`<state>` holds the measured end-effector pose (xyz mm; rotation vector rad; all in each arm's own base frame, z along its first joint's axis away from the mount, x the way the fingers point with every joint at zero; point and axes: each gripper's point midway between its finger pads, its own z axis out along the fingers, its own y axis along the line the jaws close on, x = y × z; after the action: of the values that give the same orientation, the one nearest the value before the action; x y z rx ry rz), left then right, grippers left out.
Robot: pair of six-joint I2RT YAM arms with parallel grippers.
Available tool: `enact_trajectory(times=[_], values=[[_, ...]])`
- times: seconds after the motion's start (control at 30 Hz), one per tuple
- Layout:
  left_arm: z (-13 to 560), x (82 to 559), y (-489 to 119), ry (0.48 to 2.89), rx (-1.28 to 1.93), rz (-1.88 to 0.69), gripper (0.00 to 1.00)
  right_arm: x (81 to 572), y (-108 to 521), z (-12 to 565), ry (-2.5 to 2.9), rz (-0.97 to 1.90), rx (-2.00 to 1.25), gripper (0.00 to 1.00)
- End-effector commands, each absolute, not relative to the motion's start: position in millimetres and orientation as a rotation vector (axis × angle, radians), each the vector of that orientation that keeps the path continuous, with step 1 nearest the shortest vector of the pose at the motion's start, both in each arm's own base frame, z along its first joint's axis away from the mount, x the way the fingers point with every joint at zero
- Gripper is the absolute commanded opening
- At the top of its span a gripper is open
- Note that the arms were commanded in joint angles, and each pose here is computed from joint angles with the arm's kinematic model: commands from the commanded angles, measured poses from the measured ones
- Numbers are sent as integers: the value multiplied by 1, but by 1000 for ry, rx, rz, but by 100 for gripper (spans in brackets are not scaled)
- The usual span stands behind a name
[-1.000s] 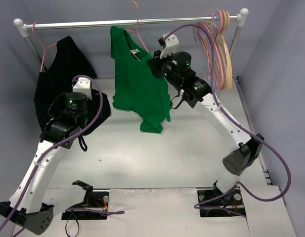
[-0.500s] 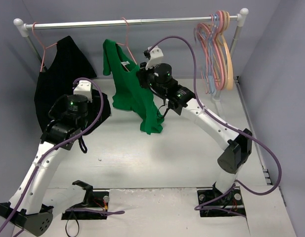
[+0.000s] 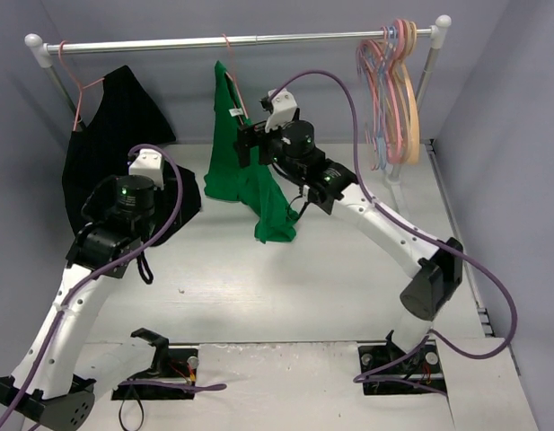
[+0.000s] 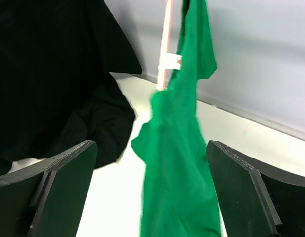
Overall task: Place the t-shirt on the hanger
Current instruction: Place the hanger at the clothesline, then reset both arms
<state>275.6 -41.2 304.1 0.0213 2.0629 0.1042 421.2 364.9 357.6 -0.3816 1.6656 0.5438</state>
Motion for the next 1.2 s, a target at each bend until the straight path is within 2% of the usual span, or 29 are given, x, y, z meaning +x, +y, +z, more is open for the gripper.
enact_trajectory(times=[0.0,0.13,0.17,0.2,0.27,0.3,0.33,0.53,0.73,1.17], values=[[342,268,-38,1983,-6,70,67,389,322,463,1418,528,-315,100],[349,256,-36,1974,-9,43,67,349,269,489,1356,481,-269,100],[347,253,-36,1982,-5,39,67,346,260,468,1387,434,-288,100],[346,247,-36,1981,-2,25,67,326,241,481,1356,444,-269,100],[341,237,-34,2002,5,17,67,310,227,470,1364,447,-275,100],[334,232,-37,2026,24,-1,67,306,223,442,1408,433,-294,100],[329,229,-38,2041,27,-10,67,288,205,450,1374,442,-276,100],[285,201,-37,2104,43,-56,67,242,142,400,1409,384,-203,100],[261,191,-32,2049,15,-73,67,225,98,370,1445,356,-14,100],[229,193,-33,1957,-37,-115,67,228,88,350,1525,345,118,100]])
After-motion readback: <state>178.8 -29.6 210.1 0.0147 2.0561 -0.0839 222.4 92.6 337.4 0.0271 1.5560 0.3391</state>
